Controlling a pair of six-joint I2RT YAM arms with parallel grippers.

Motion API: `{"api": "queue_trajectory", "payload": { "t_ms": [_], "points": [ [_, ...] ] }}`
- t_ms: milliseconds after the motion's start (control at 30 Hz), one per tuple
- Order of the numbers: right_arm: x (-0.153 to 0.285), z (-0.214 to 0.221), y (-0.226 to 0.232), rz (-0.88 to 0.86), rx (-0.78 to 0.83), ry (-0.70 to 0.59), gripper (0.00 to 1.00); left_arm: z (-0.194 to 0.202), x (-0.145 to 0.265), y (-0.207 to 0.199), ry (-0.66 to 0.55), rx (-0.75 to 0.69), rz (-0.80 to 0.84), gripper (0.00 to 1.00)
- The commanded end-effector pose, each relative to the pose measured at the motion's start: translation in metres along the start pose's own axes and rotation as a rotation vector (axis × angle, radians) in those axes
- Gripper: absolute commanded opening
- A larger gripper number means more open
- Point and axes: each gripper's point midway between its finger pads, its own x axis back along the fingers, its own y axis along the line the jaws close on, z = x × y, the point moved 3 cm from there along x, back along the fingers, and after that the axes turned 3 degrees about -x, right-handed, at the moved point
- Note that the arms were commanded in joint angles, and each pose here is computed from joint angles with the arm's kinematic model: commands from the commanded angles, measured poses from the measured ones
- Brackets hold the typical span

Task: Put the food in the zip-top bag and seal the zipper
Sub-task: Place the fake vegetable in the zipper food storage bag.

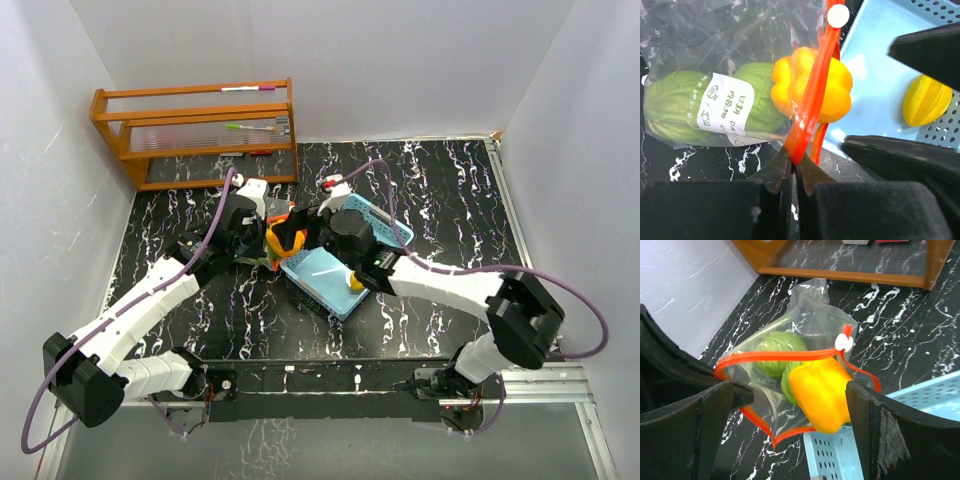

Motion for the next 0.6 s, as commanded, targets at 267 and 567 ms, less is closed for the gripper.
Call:
{"api": "queue_trajectory", "payload": {
  "t_ms": [267, 567],
  "points": [
    [0.039, 0.012, -0.047, 0.219, -0.024, -0.014, 0.99, -0.055, 0.042, 0.009, -0.182, 0.008, -0.045, 0.00],
    [0.046, 0.011, -0.049, 0.167, -0.109, -0.056, 0.93, -0.066, 0.053, 0.010, -0.218, 0.016, -0.048, 0.00]
  ]
}}
